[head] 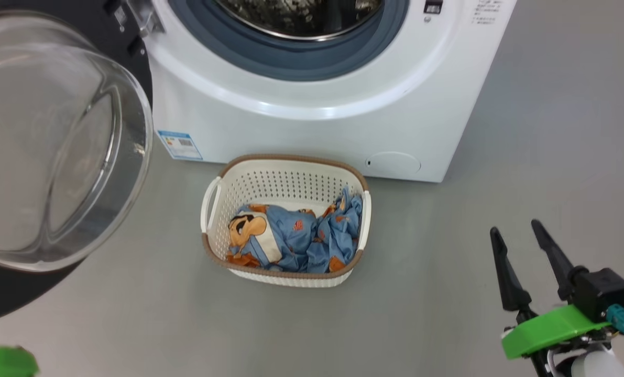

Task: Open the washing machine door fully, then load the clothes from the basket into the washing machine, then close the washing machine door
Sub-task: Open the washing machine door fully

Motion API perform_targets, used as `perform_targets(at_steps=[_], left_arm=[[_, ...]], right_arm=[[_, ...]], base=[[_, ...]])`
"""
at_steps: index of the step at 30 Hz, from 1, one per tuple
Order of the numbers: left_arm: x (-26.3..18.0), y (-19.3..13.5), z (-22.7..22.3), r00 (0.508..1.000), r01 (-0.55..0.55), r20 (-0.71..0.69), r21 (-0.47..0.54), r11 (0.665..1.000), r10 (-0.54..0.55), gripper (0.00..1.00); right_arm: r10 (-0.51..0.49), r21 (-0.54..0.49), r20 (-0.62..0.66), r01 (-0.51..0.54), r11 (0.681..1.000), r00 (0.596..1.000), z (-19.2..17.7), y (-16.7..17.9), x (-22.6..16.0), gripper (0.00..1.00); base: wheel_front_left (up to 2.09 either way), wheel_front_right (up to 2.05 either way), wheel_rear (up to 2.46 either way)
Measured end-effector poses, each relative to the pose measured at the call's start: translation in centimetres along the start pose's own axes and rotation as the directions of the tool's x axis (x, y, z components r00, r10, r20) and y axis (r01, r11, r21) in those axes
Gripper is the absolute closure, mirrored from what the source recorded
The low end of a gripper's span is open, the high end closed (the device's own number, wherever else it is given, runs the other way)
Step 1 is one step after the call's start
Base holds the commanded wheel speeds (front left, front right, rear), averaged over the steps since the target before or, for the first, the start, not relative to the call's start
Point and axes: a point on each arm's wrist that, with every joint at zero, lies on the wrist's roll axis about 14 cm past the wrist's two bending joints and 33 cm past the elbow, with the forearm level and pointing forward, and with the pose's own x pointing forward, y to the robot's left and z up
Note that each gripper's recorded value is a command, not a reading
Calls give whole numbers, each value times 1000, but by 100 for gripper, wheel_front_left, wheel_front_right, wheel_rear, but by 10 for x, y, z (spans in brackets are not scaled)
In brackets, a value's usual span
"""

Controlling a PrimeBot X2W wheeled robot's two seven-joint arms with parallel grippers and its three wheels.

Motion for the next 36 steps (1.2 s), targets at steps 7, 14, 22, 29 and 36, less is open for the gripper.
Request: perform_targets(at_steps=[7,14,22,29,36], left_arm=[[-43,-30,-7,991,127,-29,-18,992,-127,100],[-72,-84,-9,945,321,-58,-44,946,-323,100],[-92,-133,-7,874,478,-60,-80,875,-482,24],[-102,-157,-4,826,556,-55,-86,827,-561,0],[-108,-173,-1,793,602,-47,-91,793,-607,0]], right_arm=[[-10,0,3,10,1000,1000,7,3,-21,0],[-27,-10,34,28,1000,999,20,0,-36,0],[-59,-17,60,60,998,996,31,-7,-55,0],[-91,-22,91,94,995,992,45,-13,-71,0],[-127,-23,99,130,991,987,50,-20,-88,0]], base=[[0,0,0],[0,0,0],[0,0,0],[0,0,0],[0,0,0]])
